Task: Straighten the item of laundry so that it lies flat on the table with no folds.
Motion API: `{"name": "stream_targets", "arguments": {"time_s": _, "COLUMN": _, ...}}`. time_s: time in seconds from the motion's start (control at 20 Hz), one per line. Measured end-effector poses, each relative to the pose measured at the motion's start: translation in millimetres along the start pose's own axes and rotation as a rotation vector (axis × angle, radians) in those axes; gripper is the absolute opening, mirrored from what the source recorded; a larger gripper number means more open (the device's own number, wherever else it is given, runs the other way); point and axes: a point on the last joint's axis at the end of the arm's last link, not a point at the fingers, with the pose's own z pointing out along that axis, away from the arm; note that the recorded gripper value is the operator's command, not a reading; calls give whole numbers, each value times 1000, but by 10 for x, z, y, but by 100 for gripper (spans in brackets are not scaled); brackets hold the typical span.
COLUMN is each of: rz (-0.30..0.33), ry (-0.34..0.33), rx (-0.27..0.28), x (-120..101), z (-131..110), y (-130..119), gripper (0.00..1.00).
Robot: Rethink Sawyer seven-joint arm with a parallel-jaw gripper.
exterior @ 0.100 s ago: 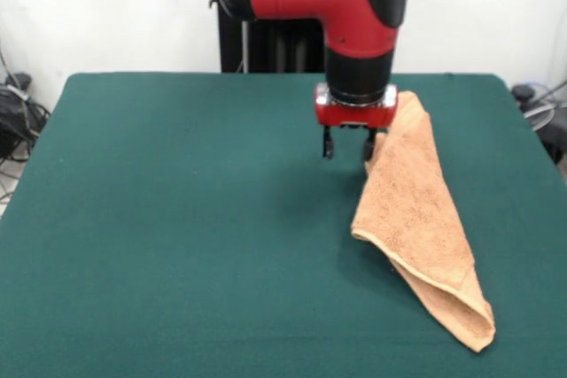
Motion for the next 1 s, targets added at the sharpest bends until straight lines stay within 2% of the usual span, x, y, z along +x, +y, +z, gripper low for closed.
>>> {"name": "stream_targets", "arguments": {"time_s": 0.25, "rz": 21, "ry": 20, "rx": -10, "x": 58, "z": 118, "y": -79, "gripper": 100}}
{"name": "stream_targets", "arguments": {"time_s": 0.4, "rz": 58, "ry": 41, "rx": -29, "x": 112, "z": 268, "y": -199, "gripper": 100}}
{"name": "stream_targets", "arguments": {"time_s": 1.0, "rz": 73, "ry": 37, "rx": -48, "x": 84, "z": 215, "y": -206, "gripper": 100}}
